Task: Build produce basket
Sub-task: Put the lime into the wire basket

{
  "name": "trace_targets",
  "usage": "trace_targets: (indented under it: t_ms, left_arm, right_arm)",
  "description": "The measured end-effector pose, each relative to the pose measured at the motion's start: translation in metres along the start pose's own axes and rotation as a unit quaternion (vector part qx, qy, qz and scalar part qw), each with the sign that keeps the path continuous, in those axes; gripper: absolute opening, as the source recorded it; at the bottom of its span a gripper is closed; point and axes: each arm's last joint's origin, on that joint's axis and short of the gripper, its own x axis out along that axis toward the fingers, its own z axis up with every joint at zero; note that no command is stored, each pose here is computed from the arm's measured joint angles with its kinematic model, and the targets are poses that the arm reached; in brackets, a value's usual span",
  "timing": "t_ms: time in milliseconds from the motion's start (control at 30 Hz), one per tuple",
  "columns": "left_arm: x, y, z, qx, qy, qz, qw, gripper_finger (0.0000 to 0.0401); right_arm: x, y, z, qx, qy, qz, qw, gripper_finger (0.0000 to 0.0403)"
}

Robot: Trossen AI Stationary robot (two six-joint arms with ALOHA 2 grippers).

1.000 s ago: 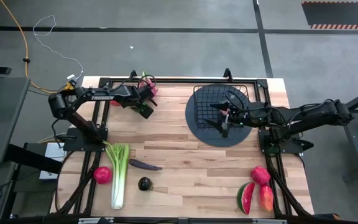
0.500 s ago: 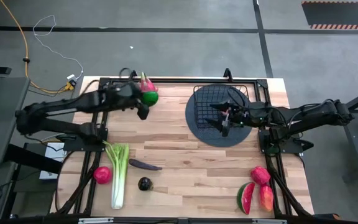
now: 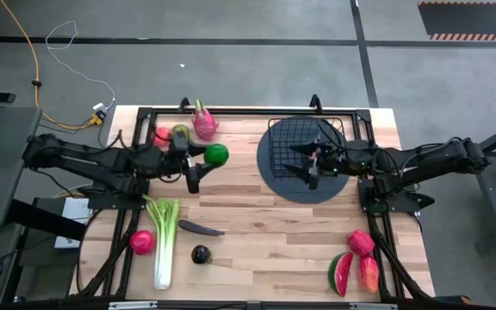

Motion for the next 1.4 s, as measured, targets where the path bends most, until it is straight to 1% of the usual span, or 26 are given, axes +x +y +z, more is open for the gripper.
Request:
trace_targets:
  t_ms: [100, 167, 267, 400, 500, 633, 733, 867, 1000, 1100, 1400]
  left_arm:
    - [0.003, -0.003, 0.0, -0.002, -0.002, -0.011, 1.0, 0.026]
    - [0.008, -0.005, -0.004, 0.0, 0.009, -0.023, 1.0, 0.026]
    - [0.02, -0.009, -0.01, 0.001, 0.041, -0.042, 0.998, 0.0261]
    - [0.041, -0.02, -0.016, 0.012, 0.075, -0.061, 0.995, 0.0261]
    - [0.058, -0.027, -0.024, 0.035, 0.1, -0.061, 0.993, 0.0261]
    - [0.074, -0.032, -0.036, 0.062, 0.124, -0.054, 0.989, 0.0261]
    - [0.081, -0.033, -0.043, 0.067, 0.136, -0.051, 0.987, 0.0261]
    - [0.084, -0.036, -0.047, 0.081, 0.139, -0.055, 0.985, 0.0261]
    - [0.084, -0.037, -0.048, 0.097, 0.142, -0.059, 0.983, 0.0262]
    - [0.084, -0.037, -0.049, 0.107, 0.145, -0.069, 0.981, 0.0262]
    - [0.084, -0.036, -0.048, 0.111, 0.144, -0.067, 0.981, 0.0262]
  right_arm:
    - [0.003, 0.002, 0.0, 0.018, -0.002, 0.015, 1.0, 0.0378]
    - [0.01, 0.003, -0.003, 0.017, 0.003, 0.023, 1.0, 0.0378]
    - [0.025, 0.006, -0.007, -0.015, 0.022, 0.017, 1.0, 0.0378]
    - [0.046, 0.015, -0.005, -0.059, 0.044, 0.027, 0.997, 0.0378]
    - [0.063, 0.02, -0.008, -0.09, 0.08, 0.027, 0.992, 0.0378]
    - [0.08, 0.025, -0.01, -0.098, 0.105, 0.034, 0.989, 0.0378]
    - [0.09, 0.024, -0.018, -0.105, 0.134, 0.026, 0.985, 0.0378]
    - [0.101, 0.025, -0.026, -0.101, 0.15, 0.026, 0.983, 0.037]
    - [0.109, 0.023, -0.035, -0.103, 0.165, 0.024, 0.981, 0.0351]
    - [0.111, 0.024, -0.036, -0.102, 0.162, 0.025, 0.981, 0.033]
    - [0.111, 0.024, -0.036, -0.101, 0.165, 0.033, 0.981, 0.0248]
